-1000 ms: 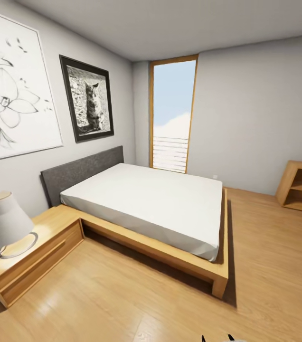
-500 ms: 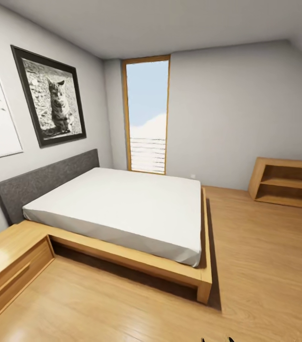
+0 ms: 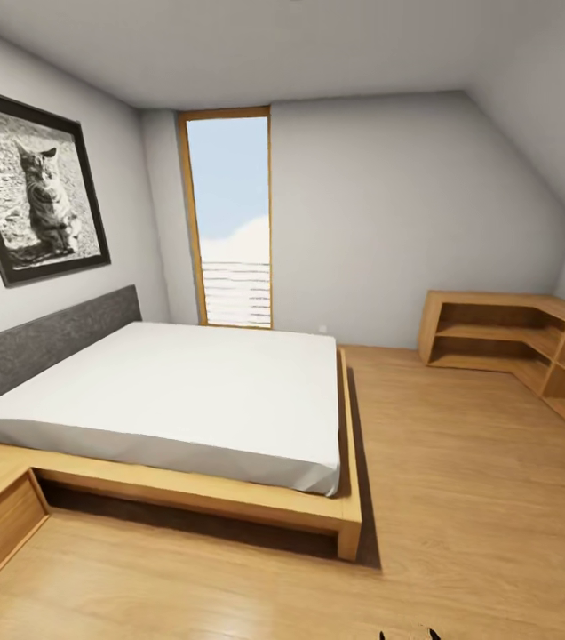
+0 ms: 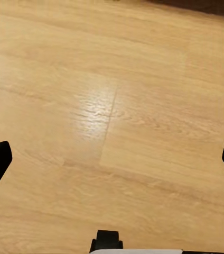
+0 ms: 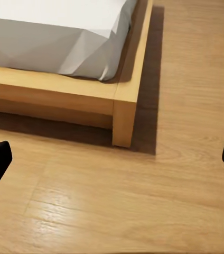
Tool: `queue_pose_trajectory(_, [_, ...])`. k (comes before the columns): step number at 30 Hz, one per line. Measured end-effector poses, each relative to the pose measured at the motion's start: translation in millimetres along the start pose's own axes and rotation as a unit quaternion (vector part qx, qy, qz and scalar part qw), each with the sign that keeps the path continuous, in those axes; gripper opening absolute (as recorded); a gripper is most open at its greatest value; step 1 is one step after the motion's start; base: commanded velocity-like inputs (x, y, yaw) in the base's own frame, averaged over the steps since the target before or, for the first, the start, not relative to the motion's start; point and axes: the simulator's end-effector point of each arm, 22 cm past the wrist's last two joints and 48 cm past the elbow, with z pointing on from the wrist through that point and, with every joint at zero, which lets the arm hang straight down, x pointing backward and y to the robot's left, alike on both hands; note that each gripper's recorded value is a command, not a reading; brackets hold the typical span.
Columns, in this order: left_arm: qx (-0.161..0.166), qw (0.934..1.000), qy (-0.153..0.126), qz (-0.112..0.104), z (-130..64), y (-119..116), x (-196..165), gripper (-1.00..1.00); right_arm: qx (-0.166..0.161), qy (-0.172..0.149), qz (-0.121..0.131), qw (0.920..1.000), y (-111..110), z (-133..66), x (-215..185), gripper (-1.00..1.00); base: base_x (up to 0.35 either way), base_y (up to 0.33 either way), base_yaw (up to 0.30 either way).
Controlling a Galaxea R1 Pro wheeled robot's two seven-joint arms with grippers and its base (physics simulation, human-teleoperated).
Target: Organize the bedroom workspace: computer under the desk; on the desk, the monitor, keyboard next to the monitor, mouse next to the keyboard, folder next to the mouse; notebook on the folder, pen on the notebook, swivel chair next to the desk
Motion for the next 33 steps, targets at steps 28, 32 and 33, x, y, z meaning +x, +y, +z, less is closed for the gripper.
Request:
queue_pose_trajectory(28, [0.004,1.0,-0.003,0.0,-0.1,-4.6,-2.8,1.0,0.004,-0.001,0.003,1.0,-2.6,0.6,-2.7,1.0,0.194,0.0,-0.3])
queue_pose_trajectory(32, [0.004,1.0,-0.003,0.0,-0.1,-4.6,-2.8,1.0,0.006,-0.001,0.003,1.0,-3.8,0.7,-2.6,1.0,0.01,0.0,-0.3])
queue_pose_trajectory(33, [0.004,1.0,-0.003,0.0,-0.1,-4.6,-2.8,1.0,0.006,-0.001,0.004,1.0,-3.8,0.7,-2.5,1.0,0.004,0.0,-0.3])
